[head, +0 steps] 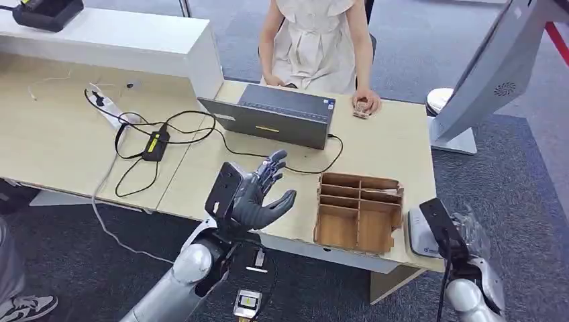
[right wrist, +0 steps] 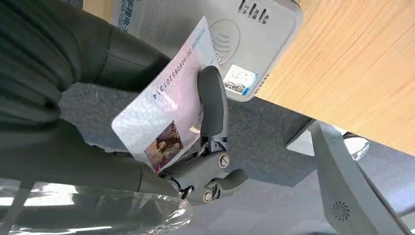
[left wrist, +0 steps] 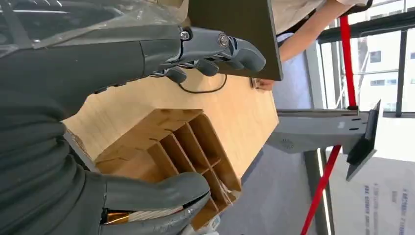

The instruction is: Pass the card to the sensor for recognition and then transmit it.

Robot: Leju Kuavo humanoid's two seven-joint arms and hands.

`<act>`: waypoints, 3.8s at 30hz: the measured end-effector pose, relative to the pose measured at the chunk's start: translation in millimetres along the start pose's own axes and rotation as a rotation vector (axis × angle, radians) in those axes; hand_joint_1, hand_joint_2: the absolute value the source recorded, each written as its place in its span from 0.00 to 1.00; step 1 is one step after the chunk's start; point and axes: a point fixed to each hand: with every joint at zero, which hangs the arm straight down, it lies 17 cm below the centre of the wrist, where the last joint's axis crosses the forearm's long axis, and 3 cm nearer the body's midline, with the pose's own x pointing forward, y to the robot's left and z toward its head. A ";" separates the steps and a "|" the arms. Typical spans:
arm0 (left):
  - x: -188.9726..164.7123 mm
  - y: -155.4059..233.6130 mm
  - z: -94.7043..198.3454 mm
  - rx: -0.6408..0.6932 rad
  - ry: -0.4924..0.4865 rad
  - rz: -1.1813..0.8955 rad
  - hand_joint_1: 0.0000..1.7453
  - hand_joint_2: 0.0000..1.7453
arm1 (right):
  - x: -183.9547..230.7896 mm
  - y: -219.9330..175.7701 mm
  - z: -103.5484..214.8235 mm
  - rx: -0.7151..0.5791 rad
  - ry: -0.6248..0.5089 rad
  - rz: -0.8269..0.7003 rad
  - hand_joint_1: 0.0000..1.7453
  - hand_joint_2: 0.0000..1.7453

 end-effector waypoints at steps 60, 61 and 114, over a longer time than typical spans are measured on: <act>-6.7 -0.3 10.2 -0.012 0.023 -0.015 0.00 1.00 | 15.7 39.4 12.5 0.082 -0.019 -0.018 1.00 1.00; -6.4 -0.2 10.3 -0.012 0.023 -0.015 0.00 1.00 | 16.4 39.1 12.5 0.081 -0.020 -0.018 1.00 1.00; 12.1 -46.9 -8.0 -0.195 -0.058 0.008 0.00 1.00 | 252.6 -221.2 15.3 -0.484 -0.592 -0.077 1.00 1.00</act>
